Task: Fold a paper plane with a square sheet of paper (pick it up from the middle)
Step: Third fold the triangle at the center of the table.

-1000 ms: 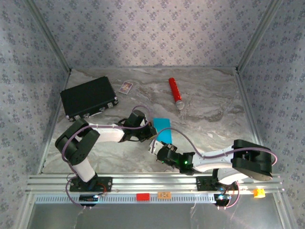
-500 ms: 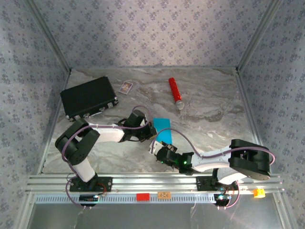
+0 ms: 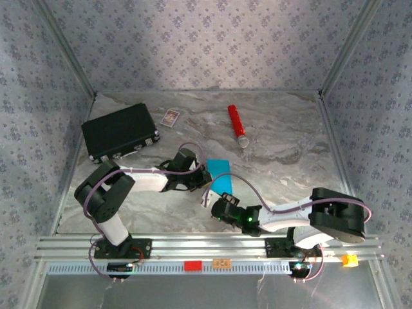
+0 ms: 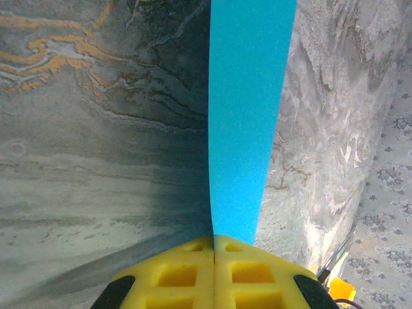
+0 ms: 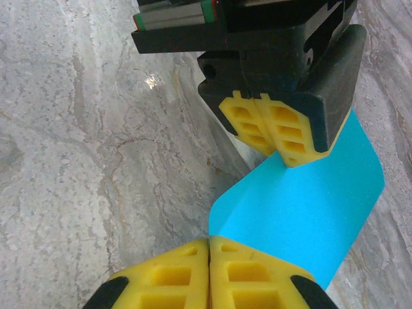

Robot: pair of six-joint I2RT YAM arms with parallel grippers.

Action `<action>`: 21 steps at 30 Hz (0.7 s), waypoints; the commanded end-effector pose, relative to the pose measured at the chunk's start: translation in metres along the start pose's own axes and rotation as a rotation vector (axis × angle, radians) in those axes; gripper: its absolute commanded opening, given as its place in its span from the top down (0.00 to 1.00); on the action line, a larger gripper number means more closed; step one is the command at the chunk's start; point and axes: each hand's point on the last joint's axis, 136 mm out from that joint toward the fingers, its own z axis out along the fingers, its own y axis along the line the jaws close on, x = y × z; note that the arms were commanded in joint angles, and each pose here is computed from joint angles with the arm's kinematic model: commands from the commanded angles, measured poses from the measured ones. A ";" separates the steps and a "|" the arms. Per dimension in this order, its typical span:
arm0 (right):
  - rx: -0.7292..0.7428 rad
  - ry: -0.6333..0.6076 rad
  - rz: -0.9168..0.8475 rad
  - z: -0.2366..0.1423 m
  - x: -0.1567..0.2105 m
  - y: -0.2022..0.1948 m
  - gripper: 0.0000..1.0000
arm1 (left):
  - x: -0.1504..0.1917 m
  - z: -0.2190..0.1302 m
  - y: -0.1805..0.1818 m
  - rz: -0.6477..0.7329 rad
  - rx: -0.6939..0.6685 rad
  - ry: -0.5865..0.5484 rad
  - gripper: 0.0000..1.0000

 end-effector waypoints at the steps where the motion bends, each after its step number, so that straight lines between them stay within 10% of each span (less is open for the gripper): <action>1: 0.025 0.011 0.017 -0.002 0.001 -0.006 0.94 | -0.001 -0.007 -0.006 0.004 0.023 -0.011 0.95; 21: -0.225 -0.010 0.339 -0.003 -0.007 -0.004 1.00 | -0.021 -0.058 0.000 0.105 -0.113 -0.171 0.51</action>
